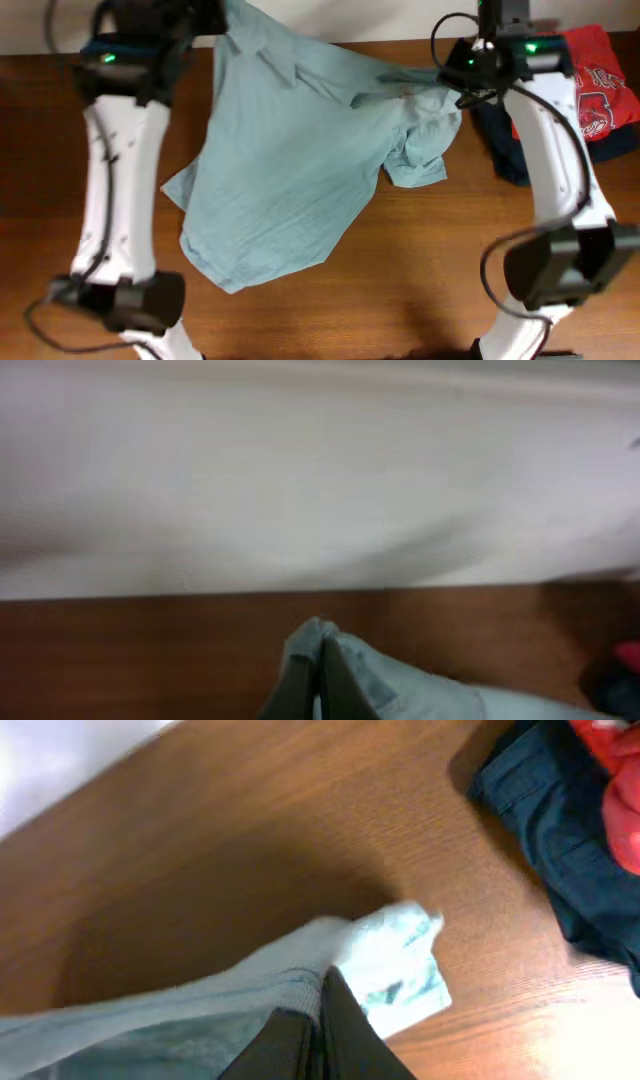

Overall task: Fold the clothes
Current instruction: 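Lay the shirt flat on the table and open both grippers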

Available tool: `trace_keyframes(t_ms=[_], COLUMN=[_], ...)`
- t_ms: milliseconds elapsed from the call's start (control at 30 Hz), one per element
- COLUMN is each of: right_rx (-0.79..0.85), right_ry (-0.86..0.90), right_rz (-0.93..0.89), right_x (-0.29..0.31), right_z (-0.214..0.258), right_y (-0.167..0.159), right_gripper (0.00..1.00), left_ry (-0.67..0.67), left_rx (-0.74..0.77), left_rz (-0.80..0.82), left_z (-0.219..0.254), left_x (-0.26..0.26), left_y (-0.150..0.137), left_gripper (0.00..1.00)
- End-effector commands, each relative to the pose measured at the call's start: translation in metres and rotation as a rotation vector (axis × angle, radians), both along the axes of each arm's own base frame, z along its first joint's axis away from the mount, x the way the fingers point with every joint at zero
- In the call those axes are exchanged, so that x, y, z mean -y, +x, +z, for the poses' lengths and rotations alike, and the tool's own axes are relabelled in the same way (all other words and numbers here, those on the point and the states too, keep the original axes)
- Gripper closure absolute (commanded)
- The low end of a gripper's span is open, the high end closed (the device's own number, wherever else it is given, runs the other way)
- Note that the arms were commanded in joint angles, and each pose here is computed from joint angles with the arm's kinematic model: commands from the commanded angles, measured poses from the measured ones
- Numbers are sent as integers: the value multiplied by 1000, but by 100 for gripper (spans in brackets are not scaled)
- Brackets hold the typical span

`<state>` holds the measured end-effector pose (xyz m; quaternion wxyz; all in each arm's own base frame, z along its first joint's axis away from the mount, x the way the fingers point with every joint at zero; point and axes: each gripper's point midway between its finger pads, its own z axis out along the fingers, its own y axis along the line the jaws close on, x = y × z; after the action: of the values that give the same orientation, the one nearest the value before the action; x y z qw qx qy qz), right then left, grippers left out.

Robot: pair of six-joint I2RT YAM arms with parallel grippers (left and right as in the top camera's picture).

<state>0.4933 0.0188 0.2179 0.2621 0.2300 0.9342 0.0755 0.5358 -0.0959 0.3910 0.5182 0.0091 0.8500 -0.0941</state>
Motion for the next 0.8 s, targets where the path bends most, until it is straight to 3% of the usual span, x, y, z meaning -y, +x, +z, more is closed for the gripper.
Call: trace_keyframes(t_ms=[0,67,200,300,400,433,467,500,533,567,767], right_rx=[-40,-59,-40,20,67,76,82,83,83,77,67], right_ry=[-2,-3,-21,-39,-60,-64,-69,-72,-70,-65,-34], right_rz=[-27,-36,-17,-7,11,11,13,29,50,61,61], right_x=[9,14,21,27,33,36,40,42,42,44,63], right_z=[-27,-44,-63,-62,-56,-54,-53,-53,-52,-52,-35], right_y=[12,19,37,54,64,66,67,67,66,65,54], right_gripper=[96,96,96,96,96,91,69,36,12,0,1], left_ry=[30,43,50,51,53,56,68,79,84,87,102], left_rx=[-28,-47,-69,-74,-79,-79,-78,-79,-83,-89,-159], left_rz=[16,22,20,21,20,19,10,5,3,2,-6], left_z=[-26,-44,-67,-76,-79,-80,-79,-77,-75,-73,-54], left_x=[12,18,23,24,24,24,24,24,23,22,14], left_y=[18,28,42,49,50,50,49,47,44,40,-4], left_gripper=[99,100,83,56,20,1,1,1,1,1,1])
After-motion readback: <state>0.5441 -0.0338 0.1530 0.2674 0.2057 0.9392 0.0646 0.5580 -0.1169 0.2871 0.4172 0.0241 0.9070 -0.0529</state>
